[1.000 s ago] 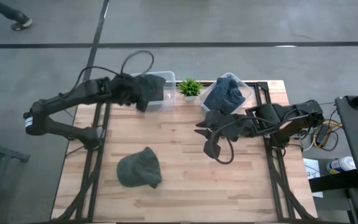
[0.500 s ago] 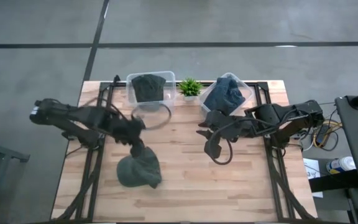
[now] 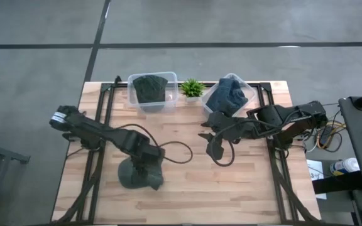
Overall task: Pick and place caps into container
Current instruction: Put the black cap into the left transparent container
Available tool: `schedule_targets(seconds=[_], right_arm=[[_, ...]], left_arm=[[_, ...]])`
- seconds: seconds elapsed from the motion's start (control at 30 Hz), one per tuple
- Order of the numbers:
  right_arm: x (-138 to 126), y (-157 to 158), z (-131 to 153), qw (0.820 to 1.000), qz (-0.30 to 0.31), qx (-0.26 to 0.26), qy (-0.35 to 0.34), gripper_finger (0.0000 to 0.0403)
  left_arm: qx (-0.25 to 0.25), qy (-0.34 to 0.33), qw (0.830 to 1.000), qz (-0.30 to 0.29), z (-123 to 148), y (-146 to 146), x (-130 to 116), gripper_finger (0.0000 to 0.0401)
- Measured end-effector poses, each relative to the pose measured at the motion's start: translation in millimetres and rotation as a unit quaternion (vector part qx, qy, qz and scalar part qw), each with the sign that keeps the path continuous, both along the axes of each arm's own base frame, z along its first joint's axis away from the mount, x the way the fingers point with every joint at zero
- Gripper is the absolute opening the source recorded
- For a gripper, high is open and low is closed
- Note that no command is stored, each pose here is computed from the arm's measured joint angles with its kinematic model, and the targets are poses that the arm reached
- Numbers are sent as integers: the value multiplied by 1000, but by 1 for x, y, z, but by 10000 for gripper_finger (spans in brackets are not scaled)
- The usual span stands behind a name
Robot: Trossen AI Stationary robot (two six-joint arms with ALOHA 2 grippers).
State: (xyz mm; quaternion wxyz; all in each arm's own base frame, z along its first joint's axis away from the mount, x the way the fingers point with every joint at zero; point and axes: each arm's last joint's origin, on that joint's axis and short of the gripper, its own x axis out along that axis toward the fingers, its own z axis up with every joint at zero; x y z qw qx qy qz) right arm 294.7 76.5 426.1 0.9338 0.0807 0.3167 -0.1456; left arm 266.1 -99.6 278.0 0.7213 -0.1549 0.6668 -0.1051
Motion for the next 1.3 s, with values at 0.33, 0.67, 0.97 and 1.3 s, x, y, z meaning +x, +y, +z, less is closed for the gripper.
schedule_targets(seconds=[0.33, 0.67, 0.97, 1.3], right_arm=[[2, 2, -13, 1000, -3, 1, 20, 187], [2, 6, -16, 1000, -5, 9, 20, 187], [2, 6, -16, 1000, -7, 11, 19, 187], [0, 6, -14, 1000, -5, 13, 17, 187]], left_arm=[[39, -44, 983, -175, -31, -12, 22, 227], [48, 9, 976, -211, -72, -18, 38, 227], [9, 44, 973, -227, -92, -25, 41, 223], [21, 41, 976, -212, -81, -23, 36, 36]])
